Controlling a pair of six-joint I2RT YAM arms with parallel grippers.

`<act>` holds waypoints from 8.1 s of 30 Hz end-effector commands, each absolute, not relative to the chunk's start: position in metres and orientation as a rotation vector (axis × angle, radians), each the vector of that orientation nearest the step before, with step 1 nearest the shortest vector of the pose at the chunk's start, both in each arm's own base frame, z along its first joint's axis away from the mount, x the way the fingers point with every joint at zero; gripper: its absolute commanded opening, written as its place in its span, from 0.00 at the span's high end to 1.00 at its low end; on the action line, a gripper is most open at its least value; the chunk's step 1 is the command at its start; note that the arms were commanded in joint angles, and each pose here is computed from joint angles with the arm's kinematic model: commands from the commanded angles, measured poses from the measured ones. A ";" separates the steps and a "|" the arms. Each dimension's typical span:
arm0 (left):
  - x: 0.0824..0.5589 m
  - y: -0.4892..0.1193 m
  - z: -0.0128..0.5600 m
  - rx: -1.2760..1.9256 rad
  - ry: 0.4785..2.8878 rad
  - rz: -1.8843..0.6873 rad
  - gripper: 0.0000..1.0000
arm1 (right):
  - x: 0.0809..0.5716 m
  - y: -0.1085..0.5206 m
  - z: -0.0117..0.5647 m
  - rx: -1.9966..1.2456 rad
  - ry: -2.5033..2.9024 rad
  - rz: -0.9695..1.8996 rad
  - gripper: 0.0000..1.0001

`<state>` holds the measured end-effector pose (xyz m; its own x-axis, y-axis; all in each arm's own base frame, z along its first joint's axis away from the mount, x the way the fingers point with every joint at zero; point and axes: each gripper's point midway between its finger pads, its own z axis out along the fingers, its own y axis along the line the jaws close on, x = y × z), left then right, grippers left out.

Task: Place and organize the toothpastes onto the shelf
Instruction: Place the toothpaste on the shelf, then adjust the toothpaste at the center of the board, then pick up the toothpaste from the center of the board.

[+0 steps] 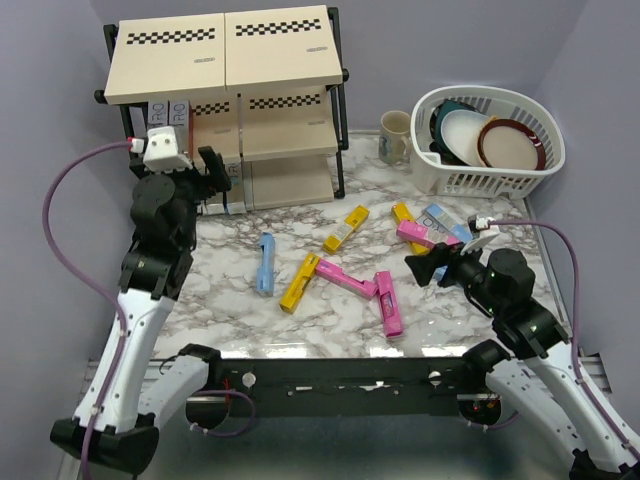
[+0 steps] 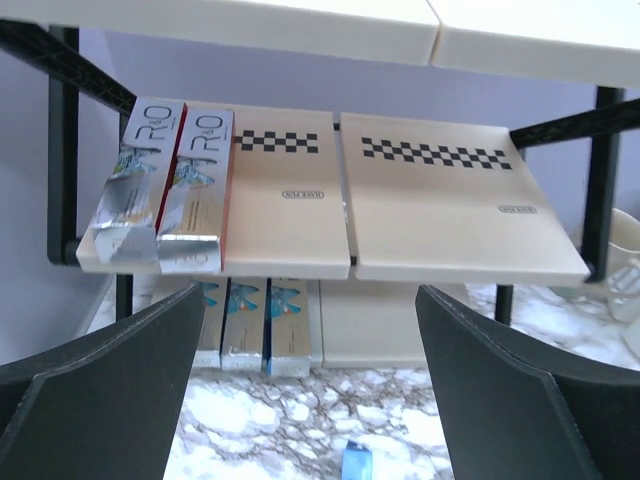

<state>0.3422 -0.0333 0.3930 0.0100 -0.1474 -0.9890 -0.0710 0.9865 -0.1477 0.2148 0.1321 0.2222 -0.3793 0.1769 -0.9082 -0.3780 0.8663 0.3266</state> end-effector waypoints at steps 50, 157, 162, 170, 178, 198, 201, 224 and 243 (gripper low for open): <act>0.207 -0.052 0.298 -0.068 1.523 -0.327 0.01 | 0.304 0.068 0.062 -0.051 2.715 0.235 0.00; 0.221 -0.063 0.278 -0.027 1.612 -0.323 0.01 | 0.365 0.040 0.015 0.014 2.860 0.163 0.31; 0.221 -0.063 0.277 -0.023 1.618 -0.324 0.01 | 0.353 0.040 0.012 -0.008 2.898 0.156 0.32; 0.224 -0.067 0.271 -0.011 1.645 -0.331 0.01 | 0.352 0.046 0.015 0.013 2.903 0.177 0.41; 0.227 -0.091 0.272 0.061 1.693 -0.427 0.01 | 0.357 0.044 0.041 0.118 2.801 0.155 0.49; 0.224 -0.255 0.287 0.170 1.664 -0.749 0.01 | 0.331 0.056 0.126 0.272 2.612 0.290 0.48; 0.220 -0.293 0.283 0.234 1.658 -0.727 0.01 | 0.325 0.059 0.128 0.278 2.610 0.315 0.48; 0.166 -0.493 0.198 0.525 1.650 -0.273 0.01 | 0.298 0.076 0.134 0.264 2.598 0.459 0.47; 0.195 -0.501 0.143 0.530 1.677 0.112 0.01 | 0.294 0.088 0.141 0.239 2.577 0.560 0.47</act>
